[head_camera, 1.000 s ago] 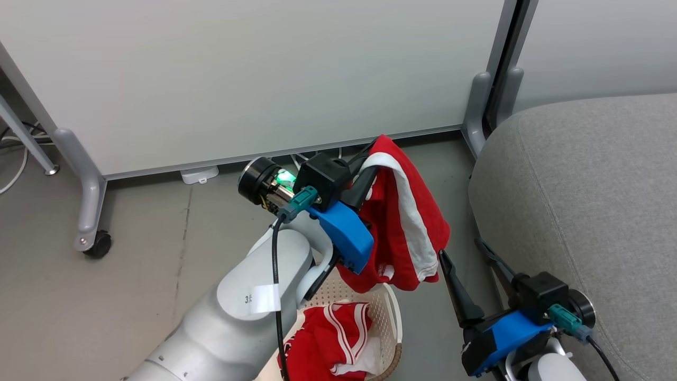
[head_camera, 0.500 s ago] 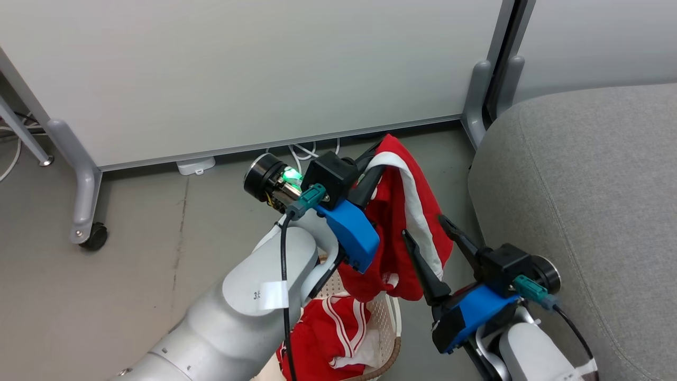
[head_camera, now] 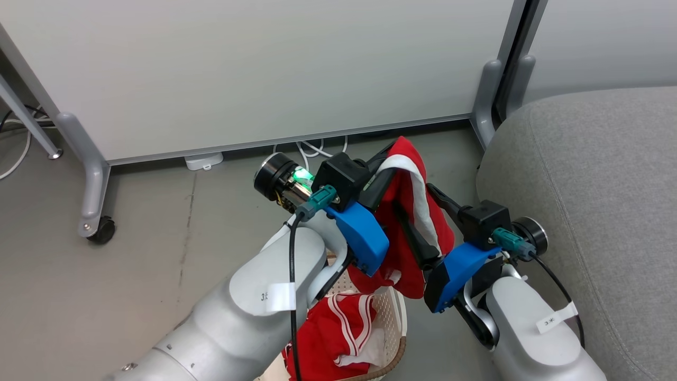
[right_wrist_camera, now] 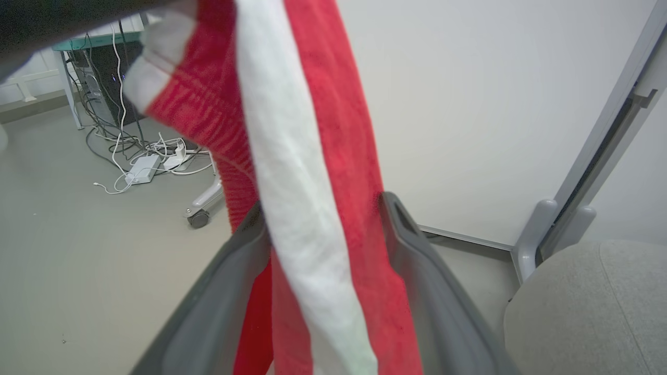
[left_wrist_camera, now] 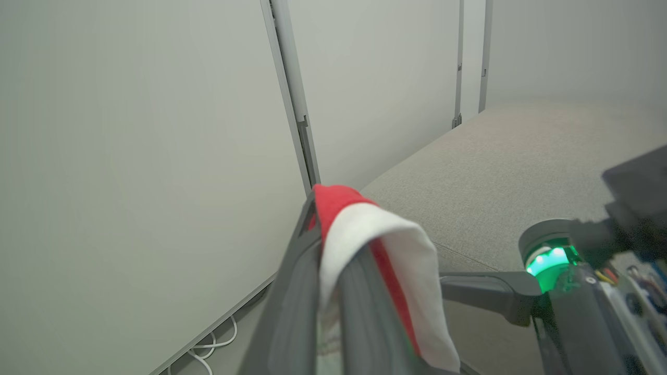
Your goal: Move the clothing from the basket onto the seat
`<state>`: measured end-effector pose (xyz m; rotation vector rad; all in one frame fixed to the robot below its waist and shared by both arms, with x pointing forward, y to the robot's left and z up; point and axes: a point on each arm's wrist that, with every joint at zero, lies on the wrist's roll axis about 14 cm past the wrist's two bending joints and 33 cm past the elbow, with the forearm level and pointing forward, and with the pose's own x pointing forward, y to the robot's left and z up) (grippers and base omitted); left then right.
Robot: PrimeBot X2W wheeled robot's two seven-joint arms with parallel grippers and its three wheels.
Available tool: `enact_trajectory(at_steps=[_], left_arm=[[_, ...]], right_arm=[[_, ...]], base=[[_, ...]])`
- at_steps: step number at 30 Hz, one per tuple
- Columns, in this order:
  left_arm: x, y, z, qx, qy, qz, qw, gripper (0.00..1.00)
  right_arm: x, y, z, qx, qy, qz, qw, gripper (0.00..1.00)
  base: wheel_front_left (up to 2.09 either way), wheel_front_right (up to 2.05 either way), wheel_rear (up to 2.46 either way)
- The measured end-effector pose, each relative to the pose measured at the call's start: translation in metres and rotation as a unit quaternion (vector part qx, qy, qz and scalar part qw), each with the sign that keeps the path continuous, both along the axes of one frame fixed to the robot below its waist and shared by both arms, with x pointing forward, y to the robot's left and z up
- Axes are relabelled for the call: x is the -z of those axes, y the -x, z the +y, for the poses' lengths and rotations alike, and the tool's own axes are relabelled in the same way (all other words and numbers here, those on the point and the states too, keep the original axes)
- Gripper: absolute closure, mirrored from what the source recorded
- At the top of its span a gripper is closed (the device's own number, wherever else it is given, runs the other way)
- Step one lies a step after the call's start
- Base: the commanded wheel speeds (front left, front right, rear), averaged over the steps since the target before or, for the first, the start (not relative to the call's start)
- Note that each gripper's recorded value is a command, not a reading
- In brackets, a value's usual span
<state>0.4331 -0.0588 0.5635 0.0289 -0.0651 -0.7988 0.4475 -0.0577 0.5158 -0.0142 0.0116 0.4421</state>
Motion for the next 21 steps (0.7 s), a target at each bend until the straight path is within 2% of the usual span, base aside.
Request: enact_trajectory(at_steps=[11, 12, 13, 14, 15, 21], left_arm=[[-0.007, 0.007, 0.0, 0.006, 0.001, -0.008, 1.0, 1.0], [-0.007, 0.008, 0.0, 0.005, 0.001, -0.008, 1.0, 1.0], [-0.008, 0.008, 0.0, 0.004, 0.001, -0.008, 1.0, 1.0], [-0.008, 0.008, 0.0, 0.005, 0.001, -0.009, 1.0, 1.0], [-0.008, 0.009, 0.0, 0.005, 0.0, -0.009, 1.0, 1.0], [-0.008, 0.009, 0.0, 0.004, -0.004, -0.011, 1.0, 1.0]], right_arm=[[0.023, -0.003, 0.001, 0.001, -0.003, 0.044, 0.999, 0.0], [0.025, -0.002, 0.002, 0.0, -0.005, 0.048, 0.999, 0.21], [0.025, -0.002, 0.003, -0.001, -0.009, 0.05, 0.999, 0.56], [0.025, -0.002, 0.003, -0.001, -0.011, 0.052, 0.999, 0.8], [0.025, -0.001, 0.004, -0.002, -0.012, 0.052, 0.999, 1.0], [0.027, 0.002, 0.006, -0.004, -0.023, 0.061, 0.998, 1.0]], base=[[0.0, 0.0, 0.0], [0.0, 0.0, 0.0], [0.0, 0.0, 0.0], [0.0, 0.0, 0.0], [0.0, 0.0, 0.0], [0.0, 0.0, 0.0]])
